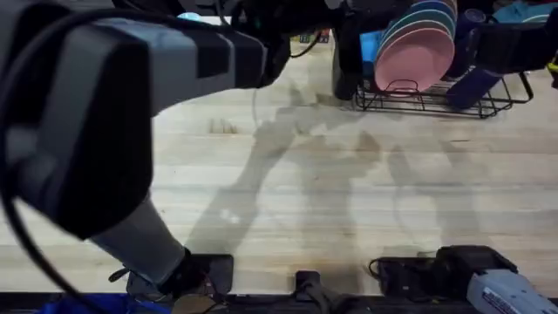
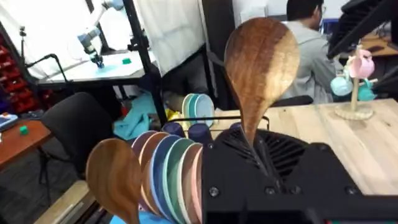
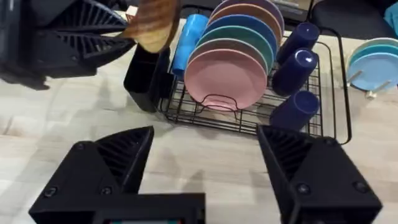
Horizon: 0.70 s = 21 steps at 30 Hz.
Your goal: Pick up the spoon on the table one by one and put them onto the rack
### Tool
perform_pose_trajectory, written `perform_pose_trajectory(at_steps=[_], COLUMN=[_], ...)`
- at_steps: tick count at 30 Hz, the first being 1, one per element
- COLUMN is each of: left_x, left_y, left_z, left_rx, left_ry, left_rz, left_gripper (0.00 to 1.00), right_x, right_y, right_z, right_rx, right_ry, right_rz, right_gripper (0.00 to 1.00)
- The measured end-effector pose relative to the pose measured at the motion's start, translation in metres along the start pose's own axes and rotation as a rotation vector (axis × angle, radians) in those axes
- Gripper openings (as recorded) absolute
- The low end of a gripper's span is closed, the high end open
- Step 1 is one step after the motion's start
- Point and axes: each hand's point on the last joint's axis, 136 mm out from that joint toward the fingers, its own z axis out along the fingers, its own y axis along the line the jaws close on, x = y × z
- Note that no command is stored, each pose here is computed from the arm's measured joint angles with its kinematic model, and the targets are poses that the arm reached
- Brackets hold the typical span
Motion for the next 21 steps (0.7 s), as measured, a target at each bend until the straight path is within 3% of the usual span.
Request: perform_pose_trajectory(at_steps=[6, 7, 11, 21], left_x=[0.012, 0.023, 0.039, 0.040], left_y=[0.002, 0.003, -0.001, -0.001], left_z=[0.006, 0.008, 0.016, 0.027], left_rx=[-0.001, -0.005, -0.003, -0.067], left_ry=[-0.047, -0.039, -0.022, -0.029], left_rz=[-0.046, -0.093, -0.151, -0.159], left_gripper=[0.042, 0.042, 0.042, 0.042], right_x=[0.001, 0.001, 0.001, 0.001], right_y=[0.000, 0.000, 0.000, 0.000], right_z=[0.000, 0.000, 0.000, 0.000], right_rx=[0.000, 0.000, 0.000, 0.000], right_ry=[0.005, 0.005, 0.005, 0.005], right_rz=[0.000, 0.000, 0.000, 0.000], right_gripper=[0.997, 0.997, 0.997, 0.997])
